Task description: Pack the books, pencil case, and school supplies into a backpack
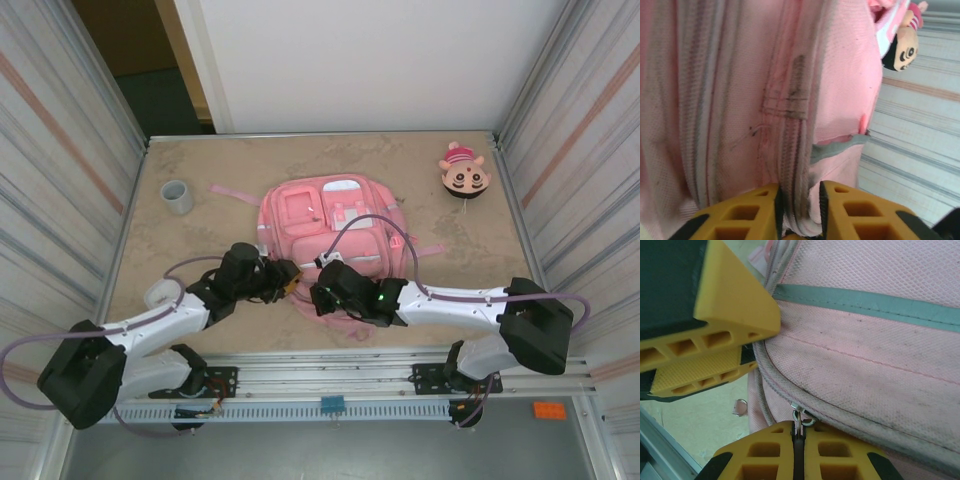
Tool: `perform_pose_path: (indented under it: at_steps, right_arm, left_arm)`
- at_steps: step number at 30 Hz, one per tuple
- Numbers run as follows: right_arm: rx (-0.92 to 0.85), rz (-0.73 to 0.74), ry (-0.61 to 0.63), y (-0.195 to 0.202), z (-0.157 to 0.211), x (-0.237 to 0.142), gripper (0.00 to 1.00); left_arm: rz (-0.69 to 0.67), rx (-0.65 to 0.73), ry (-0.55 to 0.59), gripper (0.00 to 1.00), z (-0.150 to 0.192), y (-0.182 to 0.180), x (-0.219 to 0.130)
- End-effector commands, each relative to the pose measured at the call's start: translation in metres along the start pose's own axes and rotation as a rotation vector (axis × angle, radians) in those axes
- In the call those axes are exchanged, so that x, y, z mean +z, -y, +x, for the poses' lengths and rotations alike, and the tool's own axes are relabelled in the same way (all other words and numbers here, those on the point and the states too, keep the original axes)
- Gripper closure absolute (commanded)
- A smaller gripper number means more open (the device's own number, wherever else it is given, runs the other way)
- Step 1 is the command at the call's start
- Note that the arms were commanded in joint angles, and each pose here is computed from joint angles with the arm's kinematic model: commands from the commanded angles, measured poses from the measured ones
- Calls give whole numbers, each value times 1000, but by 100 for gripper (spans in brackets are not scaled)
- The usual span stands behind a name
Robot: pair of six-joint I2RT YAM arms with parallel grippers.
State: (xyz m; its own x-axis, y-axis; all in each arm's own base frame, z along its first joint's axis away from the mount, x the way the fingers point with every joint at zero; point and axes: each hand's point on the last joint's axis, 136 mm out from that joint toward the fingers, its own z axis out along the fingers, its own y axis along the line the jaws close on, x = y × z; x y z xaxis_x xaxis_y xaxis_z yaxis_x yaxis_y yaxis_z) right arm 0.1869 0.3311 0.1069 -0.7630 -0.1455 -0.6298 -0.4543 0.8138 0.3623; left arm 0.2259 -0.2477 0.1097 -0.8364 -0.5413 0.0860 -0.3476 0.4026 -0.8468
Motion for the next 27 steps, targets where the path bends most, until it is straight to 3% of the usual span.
perform_pose_path:
  at_steps: [1,3,6,11,17,19,22,27]
  right_arm:
    - [-7,-20,49,-11,-15,-7,100]
    - [-13,-1,51,-6,-15,-10,100]
    - [-27,32,50,3,-13,-17,100]
    - [-17,61,43,21,-8,-25,100]
    - [-5,39,55,17,-11,-23,100]
    - [-4,28,66,14,-14,-23,100]
    - [-7,17,76,9,-19,-22,100]
    - [-14,15,69,8,-18,-18,100]
  left_arm:
    - [0,0,-17,83,4,5,1]
    - [-37,-11,4,93,0,-5,-2]
    - [-64,-23,38,99,-11,-14,-10]
    - [-80,22,124,100,-43,-14,-30]
    - [-77,78,131,98,-66,1,-31]
    - [-82,92,123,95,-69,6,-29]
    - [-71,99,102,74,-66,12,-29]
    - [-86,192,94,57,-45,13,-40]
